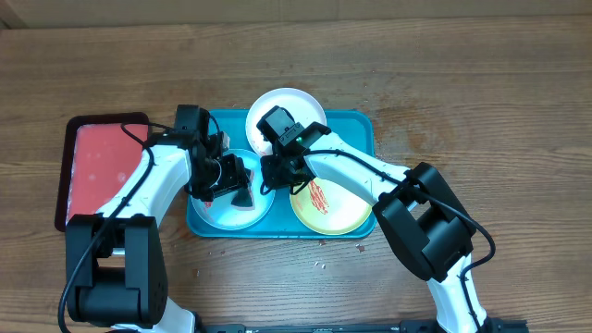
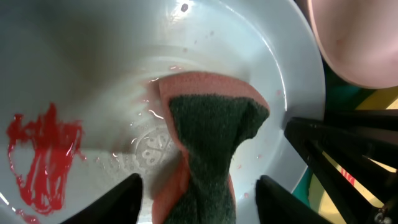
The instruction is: Clean dirty plates on tray and stack at the side
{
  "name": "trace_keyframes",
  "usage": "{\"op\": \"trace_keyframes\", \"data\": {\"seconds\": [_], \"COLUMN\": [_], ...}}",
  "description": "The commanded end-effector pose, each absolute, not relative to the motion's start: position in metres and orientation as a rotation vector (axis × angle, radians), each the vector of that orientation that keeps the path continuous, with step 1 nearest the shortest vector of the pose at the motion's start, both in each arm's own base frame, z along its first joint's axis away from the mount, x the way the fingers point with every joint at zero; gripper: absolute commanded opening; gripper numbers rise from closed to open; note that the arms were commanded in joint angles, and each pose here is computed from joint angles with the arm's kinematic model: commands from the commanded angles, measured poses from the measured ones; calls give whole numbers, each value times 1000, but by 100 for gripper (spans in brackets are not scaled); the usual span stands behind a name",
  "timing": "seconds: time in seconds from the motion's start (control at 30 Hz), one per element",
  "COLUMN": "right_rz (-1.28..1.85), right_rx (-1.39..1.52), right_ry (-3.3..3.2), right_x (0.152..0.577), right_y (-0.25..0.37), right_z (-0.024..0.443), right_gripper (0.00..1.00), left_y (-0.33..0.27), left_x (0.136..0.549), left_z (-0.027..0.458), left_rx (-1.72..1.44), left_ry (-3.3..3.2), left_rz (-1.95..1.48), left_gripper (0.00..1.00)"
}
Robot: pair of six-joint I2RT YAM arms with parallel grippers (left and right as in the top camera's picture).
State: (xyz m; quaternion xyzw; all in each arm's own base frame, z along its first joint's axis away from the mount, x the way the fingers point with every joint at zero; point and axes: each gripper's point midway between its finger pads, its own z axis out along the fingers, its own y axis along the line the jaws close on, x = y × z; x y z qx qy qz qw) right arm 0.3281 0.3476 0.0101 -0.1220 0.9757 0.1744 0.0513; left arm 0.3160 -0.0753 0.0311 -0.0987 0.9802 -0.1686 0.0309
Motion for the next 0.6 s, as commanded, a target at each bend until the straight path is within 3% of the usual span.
{"op": "trace_keyframes", "data": {"seconds": [0.0, 0.3, 0.57], "right_rz": [513, 512, 510], "right_rx": [-368, -373, -374], "right_ry": [2987, 2986, 2988], "right_x": [326, 326, 325], "right_y": [345, 345, 344], "right_z": [2, 2, 1], "right_gripper": [17, 17, 16], "left_y": [-79, -84, -91], "left_x": [318, 323, 313], "left_z": [32, 22, 0], "left_rx": [-291, -269, -264], "left_ry": [3002, 3001, 3080], "left_rz": [-549, -550, -524], "left_gripper": [53, 56, 37]}}
